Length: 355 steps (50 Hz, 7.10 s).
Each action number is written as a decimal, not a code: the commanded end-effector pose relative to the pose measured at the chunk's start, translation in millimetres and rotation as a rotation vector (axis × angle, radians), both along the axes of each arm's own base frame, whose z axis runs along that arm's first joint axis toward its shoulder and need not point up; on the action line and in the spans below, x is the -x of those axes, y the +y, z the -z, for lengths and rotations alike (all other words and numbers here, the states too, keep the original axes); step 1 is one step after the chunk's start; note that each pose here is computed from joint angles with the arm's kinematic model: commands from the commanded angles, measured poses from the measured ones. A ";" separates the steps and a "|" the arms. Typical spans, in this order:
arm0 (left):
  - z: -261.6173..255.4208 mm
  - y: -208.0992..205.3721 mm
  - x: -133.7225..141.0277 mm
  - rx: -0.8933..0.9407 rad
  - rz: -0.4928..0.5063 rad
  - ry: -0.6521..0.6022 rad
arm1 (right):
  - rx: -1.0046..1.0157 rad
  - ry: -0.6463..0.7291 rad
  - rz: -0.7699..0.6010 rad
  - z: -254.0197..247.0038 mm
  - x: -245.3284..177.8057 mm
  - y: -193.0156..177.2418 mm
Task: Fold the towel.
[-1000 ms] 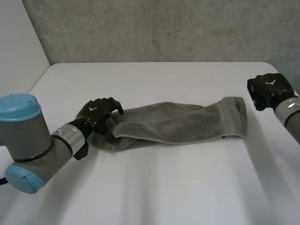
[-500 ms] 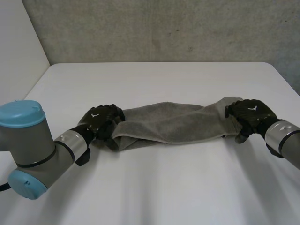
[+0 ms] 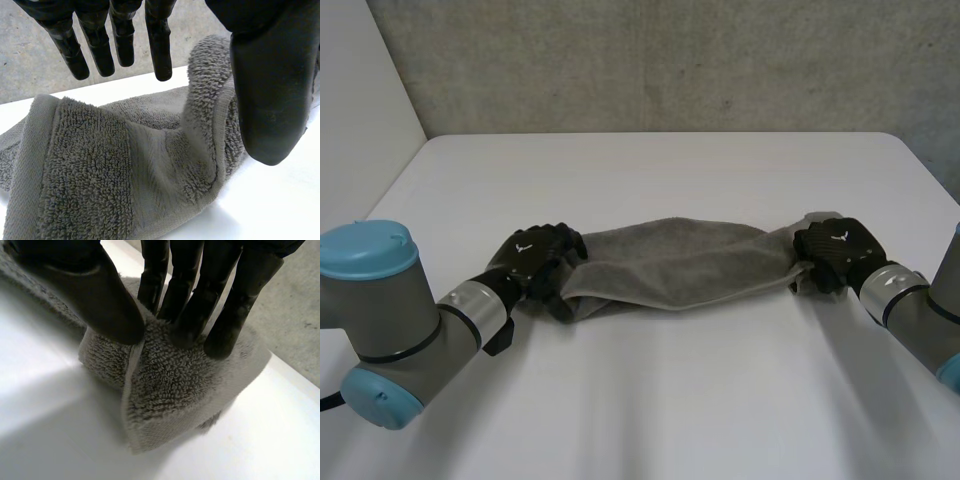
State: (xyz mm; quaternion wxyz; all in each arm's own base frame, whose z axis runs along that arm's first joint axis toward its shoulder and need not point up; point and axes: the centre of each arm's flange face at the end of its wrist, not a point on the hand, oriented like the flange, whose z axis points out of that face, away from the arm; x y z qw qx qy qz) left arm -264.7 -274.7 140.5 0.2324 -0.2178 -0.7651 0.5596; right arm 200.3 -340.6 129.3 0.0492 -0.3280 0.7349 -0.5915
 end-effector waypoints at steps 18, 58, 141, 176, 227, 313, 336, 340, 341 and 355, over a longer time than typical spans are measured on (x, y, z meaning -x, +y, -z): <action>3.2 4.9 8.7 0.028 0.029 0.015 | 0.018 -0.140 0.035 -44.0 4.7 16.1; -205.2 17.5 -24.5 0.556 -0.037 0.170 | -0.016 -0.172 -0.150 -222.6 -0.9 68.6; 4.2 -4.0 -13.3 0.187 0.082 -0.211 | -0.135 0.148 -0.151 -18.5 -44.6 63.7; 1.3 -11.1 -26.9 0.162 0.026 -0.180 | -0.106 0.136 -0.096 -38.5 -29.7 56.8; -154.3 -125.8 -0.5 0.529 -0.051 -0.037 | 0.493 0.207 0.011 -189.3 -81.5 -43.6; 5.5 -64.7 -47.1 0.416 -0.089 -0.354 | -0.152 0.044 0.100 -18.4 23.8 9.9; 3.5 -68.6 -54.5 0.404 -0.115 -0.339 | -0.270 -0.075 0.114 -29.3 5.4 33.8; 3.5 -68.6 -54.5 0.404 -0.115 -0.339 | -0.279 -0.085 0.094 -29.7 -1.8 41.3; 3.5 -68.3 -54.0 0.404 -0.114 -0.338 | -0.286 -0.082 0.089 -27.5 -4.8 44.8; 2.9 -68.3 -54.0 0.405 -0.114 -0.338 | -0.205 -0.048 0.163 -8.7 -3.4 29.5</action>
